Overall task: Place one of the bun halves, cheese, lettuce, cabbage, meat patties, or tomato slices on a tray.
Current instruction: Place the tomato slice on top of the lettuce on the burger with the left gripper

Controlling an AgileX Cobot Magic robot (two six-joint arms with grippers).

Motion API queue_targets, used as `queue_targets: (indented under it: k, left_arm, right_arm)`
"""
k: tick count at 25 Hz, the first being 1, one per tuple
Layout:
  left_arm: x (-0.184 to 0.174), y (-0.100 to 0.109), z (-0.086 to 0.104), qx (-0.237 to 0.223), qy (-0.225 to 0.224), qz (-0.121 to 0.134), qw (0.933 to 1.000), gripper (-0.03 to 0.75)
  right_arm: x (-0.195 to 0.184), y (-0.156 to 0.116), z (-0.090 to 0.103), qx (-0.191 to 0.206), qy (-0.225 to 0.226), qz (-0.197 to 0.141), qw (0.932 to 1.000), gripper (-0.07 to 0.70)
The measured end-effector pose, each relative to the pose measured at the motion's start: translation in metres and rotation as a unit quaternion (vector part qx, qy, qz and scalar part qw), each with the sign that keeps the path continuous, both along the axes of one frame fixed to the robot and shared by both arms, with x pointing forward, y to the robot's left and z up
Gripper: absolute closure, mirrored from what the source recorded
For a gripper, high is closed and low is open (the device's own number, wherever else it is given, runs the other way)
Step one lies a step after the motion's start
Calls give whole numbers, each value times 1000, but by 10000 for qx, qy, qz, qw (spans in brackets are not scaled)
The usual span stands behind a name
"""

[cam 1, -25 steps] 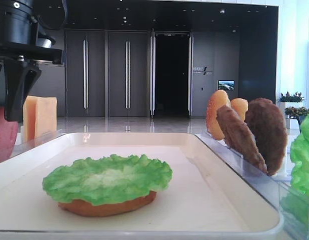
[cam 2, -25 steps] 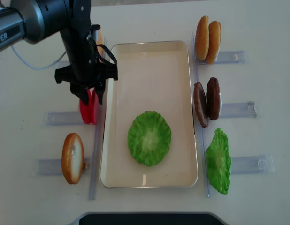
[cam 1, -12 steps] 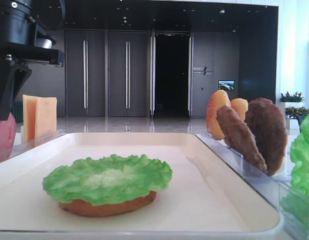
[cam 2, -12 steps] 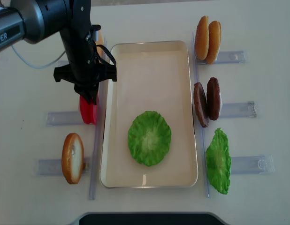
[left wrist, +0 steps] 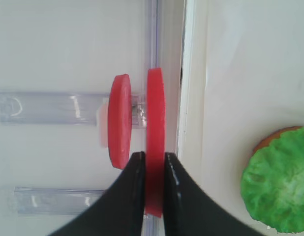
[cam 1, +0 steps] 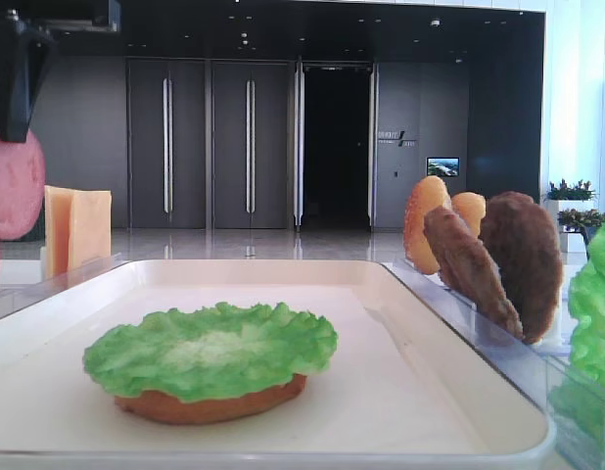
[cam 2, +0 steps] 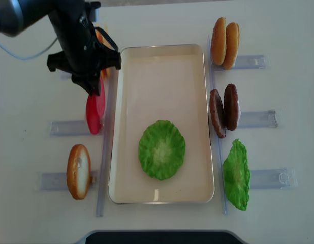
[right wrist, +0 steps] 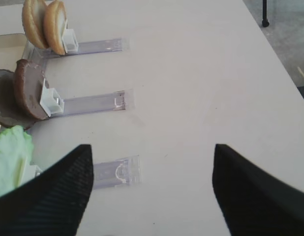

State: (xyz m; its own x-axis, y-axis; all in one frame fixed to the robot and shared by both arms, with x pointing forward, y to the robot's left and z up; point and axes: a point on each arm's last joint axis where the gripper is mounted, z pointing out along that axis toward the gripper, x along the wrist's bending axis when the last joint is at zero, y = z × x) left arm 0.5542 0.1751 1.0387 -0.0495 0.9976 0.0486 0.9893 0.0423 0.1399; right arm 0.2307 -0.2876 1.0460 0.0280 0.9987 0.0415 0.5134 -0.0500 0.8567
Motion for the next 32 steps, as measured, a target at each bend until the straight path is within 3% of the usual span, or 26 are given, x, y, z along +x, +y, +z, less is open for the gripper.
queue_targets:
  k: [5, 16, 21, 32]
  left_arm:
    - [-7, 5, 25, -41, -369, -43, 9993, 655]
    - [-14, 4, 27, -233, -291, -29, 9993, 655]
    - [-44, 16, 26, -238, -189, -22, 9995, 655]
    - [-113, 39, 43, -751, -362, 63, 9965, 655]
  right_arm:
    - [0, 0, 0, 0, 0, 0, 10000, 118]
    - [0, 0, 0, 0, 0, 0, 10000, 118]
    - [0, 0, 0, 0, 0, 0, 10000, 118]
    - [0, 0, 0, 0, 0, 0, 10000, 118]
